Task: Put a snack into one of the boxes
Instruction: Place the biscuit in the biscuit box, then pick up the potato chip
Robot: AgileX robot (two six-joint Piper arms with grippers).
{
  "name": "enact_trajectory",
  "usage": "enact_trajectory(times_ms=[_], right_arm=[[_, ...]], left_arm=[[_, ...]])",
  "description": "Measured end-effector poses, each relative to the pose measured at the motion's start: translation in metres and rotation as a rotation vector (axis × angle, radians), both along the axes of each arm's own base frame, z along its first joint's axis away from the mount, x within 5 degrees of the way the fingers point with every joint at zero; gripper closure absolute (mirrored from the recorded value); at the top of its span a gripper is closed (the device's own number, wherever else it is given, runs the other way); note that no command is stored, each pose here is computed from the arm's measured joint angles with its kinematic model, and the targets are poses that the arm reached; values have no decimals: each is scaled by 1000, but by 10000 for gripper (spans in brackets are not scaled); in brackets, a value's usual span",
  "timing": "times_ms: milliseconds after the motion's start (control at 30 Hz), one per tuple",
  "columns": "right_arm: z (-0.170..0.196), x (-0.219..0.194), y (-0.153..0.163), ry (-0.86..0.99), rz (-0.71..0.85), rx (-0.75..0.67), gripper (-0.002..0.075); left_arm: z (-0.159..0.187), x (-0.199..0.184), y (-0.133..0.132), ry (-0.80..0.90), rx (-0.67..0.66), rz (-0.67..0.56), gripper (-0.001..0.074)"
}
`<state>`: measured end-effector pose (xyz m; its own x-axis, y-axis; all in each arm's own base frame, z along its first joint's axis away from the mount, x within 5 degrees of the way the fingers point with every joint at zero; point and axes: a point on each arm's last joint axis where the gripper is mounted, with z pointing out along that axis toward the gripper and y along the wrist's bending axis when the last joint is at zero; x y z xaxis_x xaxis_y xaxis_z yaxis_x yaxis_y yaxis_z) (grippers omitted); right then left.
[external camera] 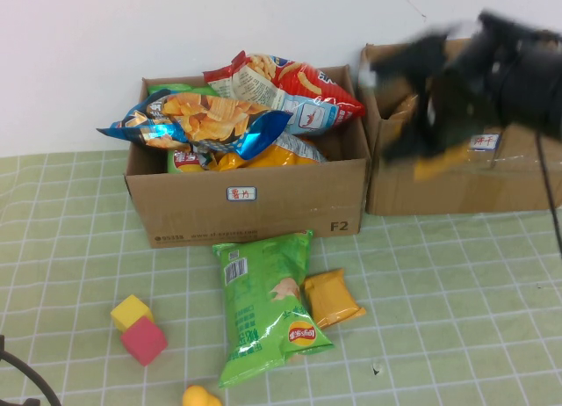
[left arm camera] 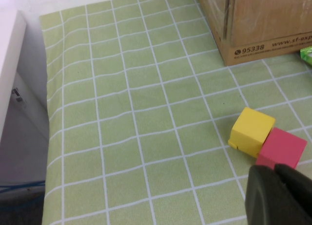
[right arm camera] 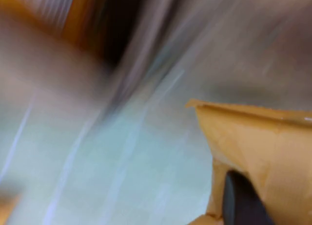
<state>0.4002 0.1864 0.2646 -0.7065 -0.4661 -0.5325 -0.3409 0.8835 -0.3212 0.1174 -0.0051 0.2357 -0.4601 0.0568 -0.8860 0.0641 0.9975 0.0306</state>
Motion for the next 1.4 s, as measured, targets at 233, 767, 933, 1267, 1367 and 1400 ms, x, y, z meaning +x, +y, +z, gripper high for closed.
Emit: enact_trajectory(times_ms=[233, 767, 933, 1267, 1367, 1400], right_arm=[[60, 38, -12, -481, -36, 42, 510], [-1, 76, -56, -307, -337, 402, 389], [-6, 70, -55, -166, -287, 371, 386], [33, 48, -50, 55, -89, 274, 641], [68, 31, -49, 28, -31, 346, 704], [82, 23, -49, 11, -11, 372, 712]], left_arm=[[0, 0, 0, 0, 4, -1, 737], [0, 0, 0, -2, 8, -2, 737], [0, 0, 0, -2, 8, -2, 737], [0, 0, -1, 5, -29, 6, 737], [0, 0, -1, 6, -42, 9, 737], [0, 0, -1, 6, -47, 11, 737]])
